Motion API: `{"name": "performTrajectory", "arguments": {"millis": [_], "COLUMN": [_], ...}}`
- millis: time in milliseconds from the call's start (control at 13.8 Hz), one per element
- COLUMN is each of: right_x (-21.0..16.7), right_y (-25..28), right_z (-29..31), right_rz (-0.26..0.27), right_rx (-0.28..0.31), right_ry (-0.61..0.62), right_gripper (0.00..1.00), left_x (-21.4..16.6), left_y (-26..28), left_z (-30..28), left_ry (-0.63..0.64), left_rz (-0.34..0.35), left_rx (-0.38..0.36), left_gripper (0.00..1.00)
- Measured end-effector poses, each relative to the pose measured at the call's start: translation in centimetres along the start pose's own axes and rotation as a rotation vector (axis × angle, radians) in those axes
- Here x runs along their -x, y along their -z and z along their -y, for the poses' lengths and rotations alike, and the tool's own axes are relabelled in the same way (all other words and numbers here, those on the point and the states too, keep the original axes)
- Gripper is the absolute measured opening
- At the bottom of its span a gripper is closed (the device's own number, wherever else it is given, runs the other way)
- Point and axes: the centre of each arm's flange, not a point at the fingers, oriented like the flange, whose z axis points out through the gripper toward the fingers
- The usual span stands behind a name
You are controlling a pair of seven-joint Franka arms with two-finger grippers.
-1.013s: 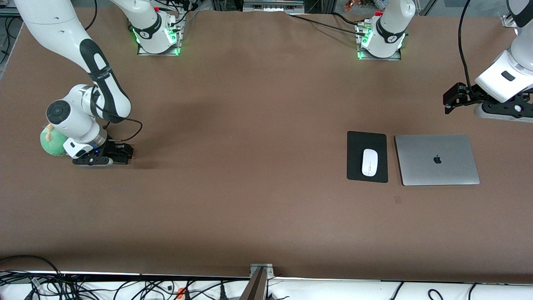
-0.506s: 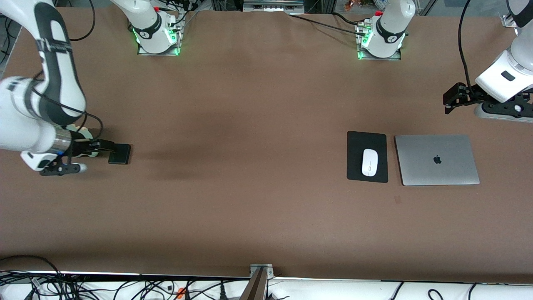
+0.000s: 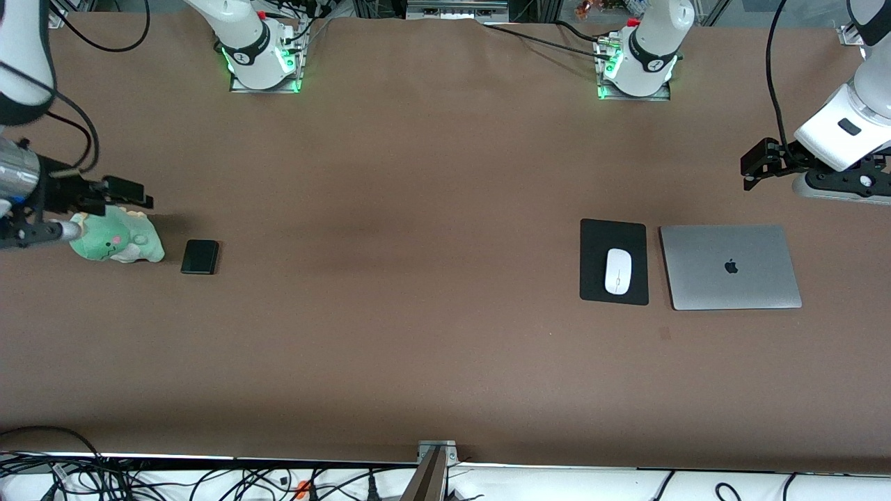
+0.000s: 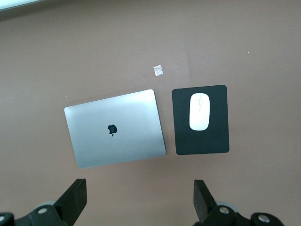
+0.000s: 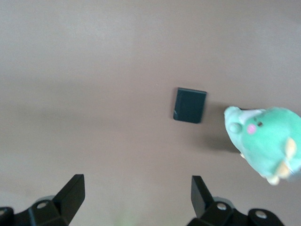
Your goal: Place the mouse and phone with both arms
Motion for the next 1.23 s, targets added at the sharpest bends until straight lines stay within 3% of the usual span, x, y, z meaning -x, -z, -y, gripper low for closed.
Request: {"name": "performTrajectory", "arguments": {"millis": [289,579,1013,1230], "right_x": [4.3,6.4,6.9,7.0], "right_y": [4.4,6.4,8.9,8.8], "right_z": [1.0,1.6,2.0,2.0], "right_rz": [0.027,0.026,-0.025,-0.014], "right_rx": [0.112,0.124,0.129,0.127], "right_ry": [-0.08,-0.1,-0.096,-0.097], "right_gripper": [1.0,1.0,1.0,1.0], "left_x": [0.0,0.0,0.0,0.0], "left_y": [0.0,0.0,0.0,0.0], "left_z": [0.0,0.0,0.0,0.0], "left_ry": [0.0,0.0,0.0,0.0], "left_rz": [0.0,0.0,0.0,0.0], "left_rx": [0.0,0.0,0.0,0.0], "left_gripper": [1.0,1.0,1.0,1.0]}}
